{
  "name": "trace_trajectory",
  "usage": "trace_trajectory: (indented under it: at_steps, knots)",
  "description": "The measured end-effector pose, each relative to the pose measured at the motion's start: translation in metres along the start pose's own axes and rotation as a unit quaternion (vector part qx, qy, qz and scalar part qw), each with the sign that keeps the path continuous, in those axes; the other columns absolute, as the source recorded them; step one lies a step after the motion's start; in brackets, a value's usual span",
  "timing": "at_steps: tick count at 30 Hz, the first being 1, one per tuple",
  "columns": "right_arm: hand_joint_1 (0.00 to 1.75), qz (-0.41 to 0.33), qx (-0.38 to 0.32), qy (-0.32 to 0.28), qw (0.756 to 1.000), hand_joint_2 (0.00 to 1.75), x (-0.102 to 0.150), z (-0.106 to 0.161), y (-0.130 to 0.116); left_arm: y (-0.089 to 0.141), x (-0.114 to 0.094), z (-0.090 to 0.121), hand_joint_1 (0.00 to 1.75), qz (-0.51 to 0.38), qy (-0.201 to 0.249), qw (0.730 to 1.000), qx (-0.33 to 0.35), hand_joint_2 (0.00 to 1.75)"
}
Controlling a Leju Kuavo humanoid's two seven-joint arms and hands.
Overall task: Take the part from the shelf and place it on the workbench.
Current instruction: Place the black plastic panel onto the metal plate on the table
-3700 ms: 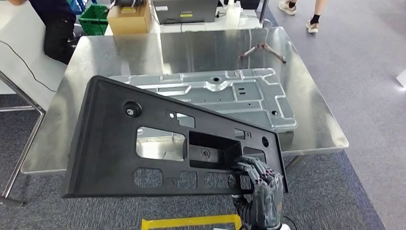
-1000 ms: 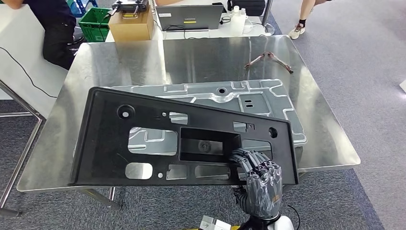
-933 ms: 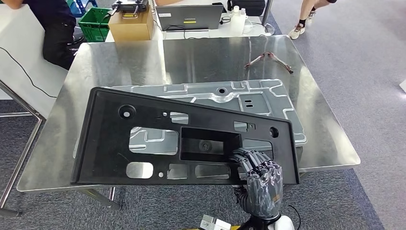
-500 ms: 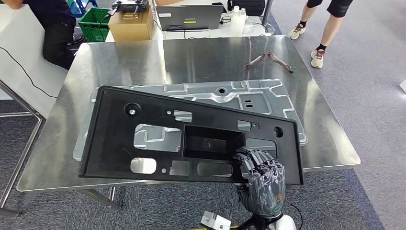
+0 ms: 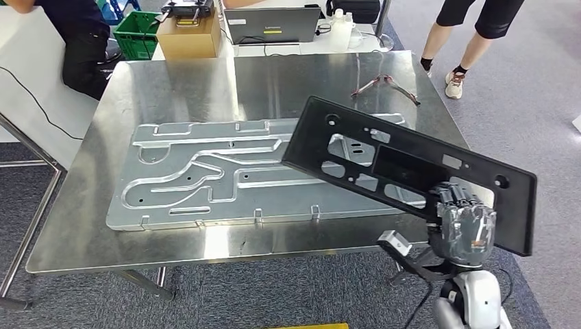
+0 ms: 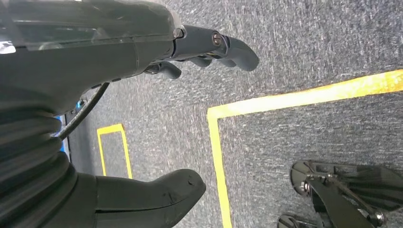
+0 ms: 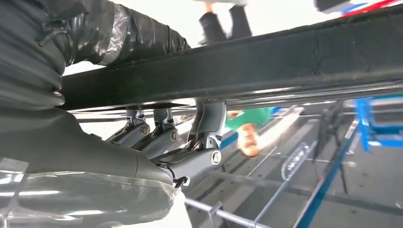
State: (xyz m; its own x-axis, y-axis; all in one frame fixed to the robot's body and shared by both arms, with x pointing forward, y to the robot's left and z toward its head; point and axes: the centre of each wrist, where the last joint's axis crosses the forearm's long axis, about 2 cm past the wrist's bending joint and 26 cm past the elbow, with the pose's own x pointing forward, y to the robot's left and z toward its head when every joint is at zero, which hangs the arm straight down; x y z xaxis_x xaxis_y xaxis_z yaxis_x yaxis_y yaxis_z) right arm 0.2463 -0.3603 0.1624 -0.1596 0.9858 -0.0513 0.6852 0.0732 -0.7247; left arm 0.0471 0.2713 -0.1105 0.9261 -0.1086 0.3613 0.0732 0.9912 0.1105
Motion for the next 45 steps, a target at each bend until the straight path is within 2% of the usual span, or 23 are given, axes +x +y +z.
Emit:
trace_trajectory:
  at_steps: [3,7,12,17,21,28,39,45]
  knots:
    - [1.75,0.035,0.014,0.007,0.999,1.75,-0.033,0.0,0.003,0.002,0.001,-0.001,0.0,-0.004,0.001,1.0,0.001,1.75]
    - [1.75,0.065,0.035,0.007,0.997,1.75,-0.06,-0.001,0.006,0.004,0.004,-0.001,0.0,-0.007,0.001,1.0,0.002,1.75]
    - [1.75,0.078,0.063,-0.001,0.995,1.75,-0.075,0.0,0.01,0.006,0.005,-0.002,0.0,-0.01,0.0,1.0,0.003,1.75]
    - [1.75,0.081,0.071,-0.016,0.994,1.75,-0.076,-0.001,0.012,0.008,0.006,-0.003,0.0,-0.014,0.001,1.0,0.004,1.75]
    - [1.75,0.076,0.083,-0.062,0.992,1.75,-0.061,-0.012,0.019,0.01,0.007,-0.003,0.0,-0.017,0.002,1.0,0.004,1.75]
    - [1.75,0.04,0.094,-0.158,0.982,1.75,-0.003,-0.039,0.035,0.012,0.01,-0.004,0.0,-0.022,0.002,1.0,0.004,1.75]
    - [1.75,0.021,0.084,-0.196,0.977,1.75,0.018,-0.051,0.037,0.013,0.01,-0.004,0.0,-0.023,0.003,1.0,0.004,1.75]
    - [1.75,-0.003,0.088,-0.276,0.957,1.75,0.061,-0.081,0.039,0.016,0.011,-0.005,0.0,-0.022,0.004,1.0,0.002,1.75]
